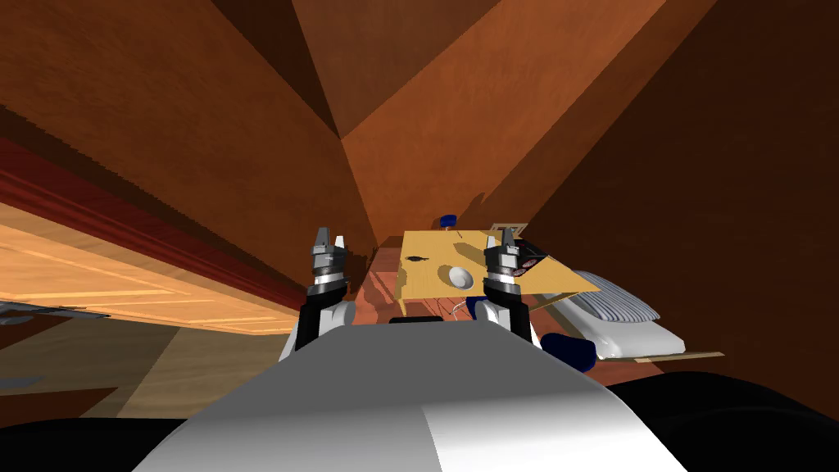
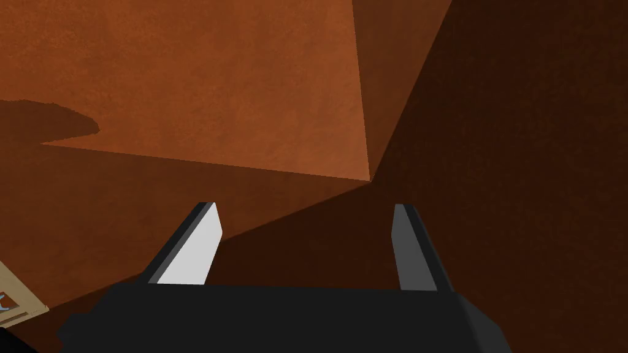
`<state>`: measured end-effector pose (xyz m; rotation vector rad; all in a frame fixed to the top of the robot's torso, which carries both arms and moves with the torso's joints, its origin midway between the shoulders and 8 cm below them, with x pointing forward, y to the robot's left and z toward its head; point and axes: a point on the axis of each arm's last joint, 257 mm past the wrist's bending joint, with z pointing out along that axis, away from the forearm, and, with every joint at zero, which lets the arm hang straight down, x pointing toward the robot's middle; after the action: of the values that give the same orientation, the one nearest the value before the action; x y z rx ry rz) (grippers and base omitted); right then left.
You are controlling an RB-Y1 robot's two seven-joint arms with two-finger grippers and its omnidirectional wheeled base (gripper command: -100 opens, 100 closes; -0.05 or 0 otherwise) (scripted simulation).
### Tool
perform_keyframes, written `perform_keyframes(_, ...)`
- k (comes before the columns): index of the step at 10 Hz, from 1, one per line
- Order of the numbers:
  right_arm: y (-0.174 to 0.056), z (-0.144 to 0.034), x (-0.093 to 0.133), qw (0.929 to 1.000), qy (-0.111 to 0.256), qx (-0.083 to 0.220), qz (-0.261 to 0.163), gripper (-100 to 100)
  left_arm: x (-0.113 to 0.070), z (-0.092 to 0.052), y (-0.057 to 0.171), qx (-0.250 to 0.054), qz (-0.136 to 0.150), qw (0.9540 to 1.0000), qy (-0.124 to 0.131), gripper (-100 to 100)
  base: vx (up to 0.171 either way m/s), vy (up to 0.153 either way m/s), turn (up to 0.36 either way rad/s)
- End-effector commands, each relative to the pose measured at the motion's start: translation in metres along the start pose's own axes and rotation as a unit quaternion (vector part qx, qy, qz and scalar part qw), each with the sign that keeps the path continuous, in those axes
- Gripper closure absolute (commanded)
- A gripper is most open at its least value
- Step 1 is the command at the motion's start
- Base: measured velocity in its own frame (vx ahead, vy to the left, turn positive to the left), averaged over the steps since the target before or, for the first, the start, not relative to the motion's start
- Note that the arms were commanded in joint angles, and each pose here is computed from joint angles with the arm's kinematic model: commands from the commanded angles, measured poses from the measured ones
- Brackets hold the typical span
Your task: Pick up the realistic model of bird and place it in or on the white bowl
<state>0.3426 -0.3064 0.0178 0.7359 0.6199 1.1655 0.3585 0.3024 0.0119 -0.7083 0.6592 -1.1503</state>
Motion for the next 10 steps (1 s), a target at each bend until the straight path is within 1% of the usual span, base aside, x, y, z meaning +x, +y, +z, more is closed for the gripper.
perform_keyframes(1, -0.005, 0.000, 0.015, 0.9995, 0.028, 0.001, -0.014, -100, 0.000, 0.000, 0.000, 0.000, 0.000, 1.0000, 0.000, 0, -0.025, 0.051, -0.008)
perform_keyframes(4, -0.021, -0.002, 0.047, 0.9956, 0.082, 0.005, -0.045, -100, 0.000, 0.000, 0.000, 0.000, 0.000, 1.0000, 0.000, 0, -0.045, 0.111, -0.021)
perform_keyframes(6, -0.035, -0.009, 0.075, 0.9890, 0.128, 0.007, -0.073, -100, 0.000, 0.000, 0.000, 0.000, 0.000, 1.0000, 0.000, 0, -0.075, 0.167, -0.021)
perform_keyframes(7, -0.043, -0.013, 0.092, 0.9841, 0.154, 0.007, -0.089, -100, 0.000, 0.000, 0.000, 0.000, 0.000, 1.0000, 0.000, 0, -0.064, 0.177, -0.030)
perform_keyframes(8, -0.054, -0.019, 0.109, 0.9776, 0.181, 0.007, -0.106, -100, 0.000, 0.000, 0.000, 0.000, 0.000, 1.0000, 0.000, 0, -0.059, 0.194, -0.021)
perform_keyframes(10, -0.071, -0.034, 0.144, 0.9610, 0.238, -0.001, -0.141, -100, 0.000, 0.000, 0.000, 0.000, 0.000, 1.0000, 0.000, 0, -0.053, 0.225, -0.020)
